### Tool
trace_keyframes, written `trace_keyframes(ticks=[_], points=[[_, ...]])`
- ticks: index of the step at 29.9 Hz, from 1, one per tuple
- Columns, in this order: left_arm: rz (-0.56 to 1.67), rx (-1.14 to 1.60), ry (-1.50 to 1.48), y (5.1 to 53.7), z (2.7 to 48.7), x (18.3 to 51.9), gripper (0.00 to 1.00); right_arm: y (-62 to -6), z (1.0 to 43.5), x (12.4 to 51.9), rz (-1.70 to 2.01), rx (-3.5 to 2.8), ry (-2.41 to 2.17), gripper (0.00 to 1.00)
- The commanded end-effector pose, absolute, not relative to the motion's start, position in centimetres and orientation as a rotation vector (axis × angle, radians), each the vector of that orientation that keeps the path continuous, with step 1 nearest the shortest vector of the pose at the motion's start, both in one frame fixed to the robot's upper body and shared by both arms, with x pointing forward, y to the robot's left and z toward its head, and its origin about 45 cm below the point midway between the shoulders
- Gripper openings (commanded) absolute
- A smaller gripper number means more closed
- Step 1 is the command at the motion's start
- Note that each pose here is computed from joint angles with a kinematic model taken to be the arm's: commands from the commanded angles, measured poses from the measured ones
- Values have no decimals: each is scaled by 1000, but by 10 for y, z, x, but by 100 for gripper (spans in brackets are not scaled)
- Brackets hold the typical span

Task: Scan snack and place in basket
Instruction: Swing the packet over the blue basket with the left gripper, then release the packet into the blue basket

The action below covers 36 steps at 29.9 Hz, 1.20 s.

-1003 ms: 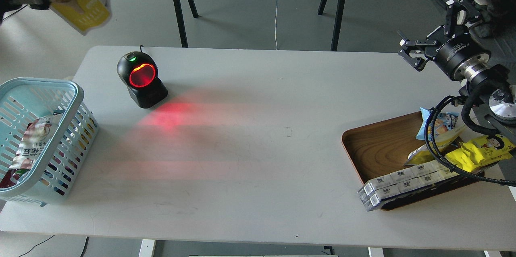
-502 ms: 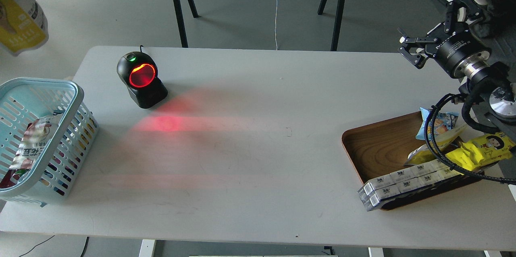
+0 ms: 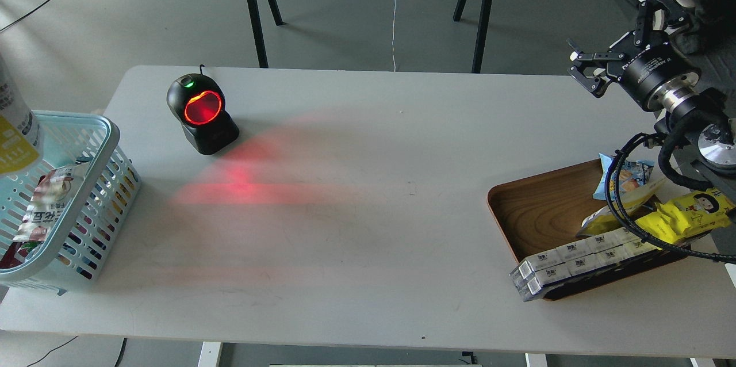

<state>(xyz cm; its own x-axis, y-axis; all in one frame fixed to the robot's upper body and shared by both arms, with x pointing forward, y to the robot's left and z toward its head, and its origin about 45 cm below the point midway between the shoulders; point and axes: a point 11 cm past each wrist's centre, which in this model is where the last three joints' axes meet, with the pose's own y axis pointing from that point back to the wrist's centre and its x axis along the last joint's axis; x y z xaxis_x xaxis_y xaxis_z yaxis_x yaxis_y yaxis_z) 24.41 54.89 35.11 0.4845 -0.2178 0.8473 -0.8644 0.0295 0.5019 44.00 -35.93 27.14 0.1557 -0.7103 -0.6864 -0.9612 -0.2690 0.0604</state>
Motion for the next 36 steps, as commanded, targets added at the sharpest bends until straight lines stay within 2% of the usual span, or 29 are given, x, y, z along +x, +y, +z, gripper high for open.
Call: trace_keyframes(ticks=[1, 14, 21, 23, 25, 26, 27, 28, 29, 31, 36], points=[[639, 1496, -976, 553, 331, 229, 1, -359, 271, 440, 872, -2049, 1592, 98], [642, 1508, -911, 567, 280, 207, 1, -359, 271, 440, 873, -2052, 1597, 98], [633, 1516, -906, 572, 276, 204, 6, -359, 270, 440, 874, -2053, 1596, 98], [633, 1516, -906, 572, 276, 204, 18, -359, 270, 440, 876, -2053, 1595, 98], [634, 1516, -907, 572, 276, 205, 36, -359, 270, 440, 874, -2053, 1596, 98], [635, 1517, -909, 572, 277, 205, 54, -359, 270, 440, 874, -2053, 1596, 98], [637, 1513, -911, 572, 277, 205, 76, -359, 270, 440, 874, -2053, 1596, 98], [641, 1511, -910, 572, 278, 205, 90, -359, 270, 440, 874, -2053, 1596, 98], [647, 1508, -910, 572, 279, 206, 95, -359, 270, 440, 874, -2053, 1596, 98], [658, 1510, -915, 573, 283, 207, 98, -359, 270, 440, 874, -2053, 1596, 98], [768, 1482, -1002, 573, 314, 227, 98, -359, 270, 440, 876, -2053, 1599, 98]])
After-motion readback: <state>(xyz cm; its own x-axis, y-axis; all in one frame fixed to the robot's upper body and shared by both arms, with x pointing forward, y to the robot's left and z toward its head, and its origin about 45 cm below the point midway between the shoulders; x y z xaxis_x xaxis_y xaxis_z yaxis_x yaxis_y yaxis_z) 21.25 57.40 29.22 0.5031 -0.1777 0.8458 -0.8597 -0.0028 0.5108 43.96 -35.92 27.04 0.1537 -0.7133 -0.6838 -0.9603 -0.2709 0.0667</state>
